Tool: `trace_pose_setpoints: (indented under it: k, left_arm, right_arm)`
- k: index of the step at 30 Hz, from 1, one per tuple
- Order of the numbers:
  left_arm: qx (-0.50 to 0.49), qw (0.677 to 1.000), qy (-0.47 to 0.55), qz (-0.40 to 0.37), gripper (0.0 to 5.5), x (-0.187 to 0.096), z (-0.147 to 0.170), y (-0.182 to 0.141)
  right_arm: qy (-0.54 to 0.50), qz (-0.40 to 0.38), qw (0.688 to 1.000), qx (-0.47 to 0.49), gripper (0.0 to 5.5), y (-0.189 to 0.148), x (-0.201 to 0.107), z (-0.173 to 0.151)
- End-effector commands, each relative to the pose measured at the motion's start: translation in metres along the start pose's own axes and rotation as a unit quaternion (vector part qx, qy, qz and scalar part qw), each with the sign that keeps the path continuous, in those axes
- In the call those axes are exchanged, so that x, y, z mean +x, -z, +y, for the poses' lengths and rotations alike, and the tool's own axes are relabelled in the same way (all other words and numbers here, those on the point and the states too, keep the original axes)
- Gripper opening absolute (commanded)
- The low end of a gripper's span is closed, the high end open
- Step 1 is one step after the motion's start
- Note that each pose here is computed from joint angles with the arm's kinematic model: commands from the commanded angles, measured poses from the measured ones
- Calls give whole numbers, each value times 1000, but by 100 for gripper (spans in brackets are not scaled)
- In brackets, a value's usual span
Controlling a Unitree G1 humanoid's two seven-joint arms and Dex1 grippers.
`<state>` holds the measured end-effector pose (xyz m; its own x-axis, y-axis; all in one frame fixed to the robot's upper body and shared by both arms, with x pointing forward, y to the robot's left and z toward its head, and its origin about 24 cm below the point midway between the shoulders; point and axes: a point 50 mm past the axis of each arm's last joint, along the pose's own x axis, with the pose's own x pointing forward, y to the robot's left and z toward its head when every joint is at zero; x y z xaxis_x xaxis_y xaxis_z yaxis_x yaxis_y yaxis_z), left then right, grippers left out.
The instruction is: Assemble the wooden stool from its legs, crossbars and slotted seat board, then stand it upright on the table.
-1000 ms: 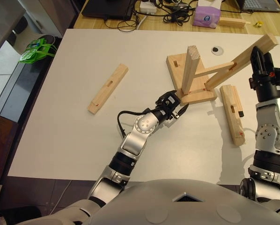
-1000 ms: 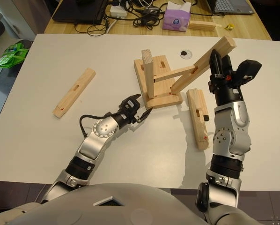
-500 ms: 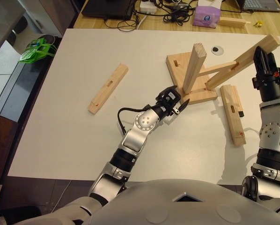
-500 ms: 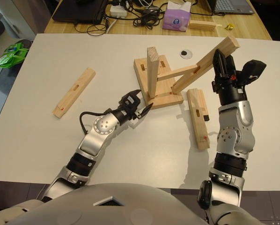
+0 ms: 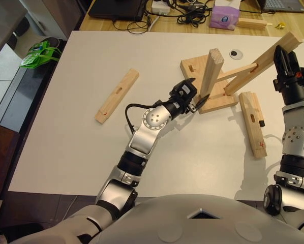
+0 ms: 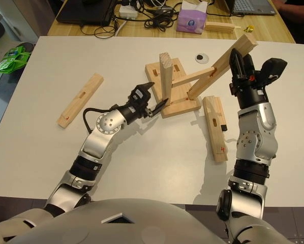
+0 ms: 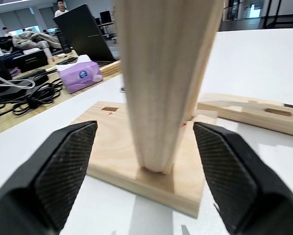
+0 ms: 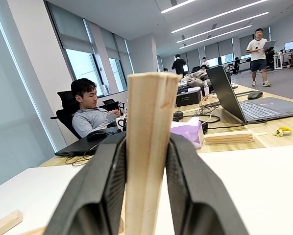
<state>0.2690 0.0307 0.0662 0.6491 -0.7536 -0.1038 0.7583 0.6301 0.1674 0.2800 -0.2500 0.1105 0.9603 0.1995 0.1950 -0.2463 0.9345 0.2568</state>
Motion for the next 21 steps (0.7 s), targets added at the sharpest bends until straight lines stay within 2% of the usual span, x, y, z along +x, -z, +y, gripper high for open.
trace_pose_setpoints:
  k: [1, 5, 14, 21]
  left_arm:
    - [14, 1000, -6, -6, 363, 4, 17, -9]
    - [11, 999, -17, -25, 363, 10, 22, -17]
    - [5, 1000, -5, -23, 363, 11, 13, -11]
    - [5, 999, 27, -33, 363, 11, -5, -13]
  right_arm:
    - [4, 68, 998, 12, 102, 23, -2, -6]
    - [8, 75, 997, 20, 102, 24, 2, -13]
    - [6, 82, 996, 22, 102, 25, 8, -16]
    - [5, 94, 995, 17, 102, 29, 8, -16]
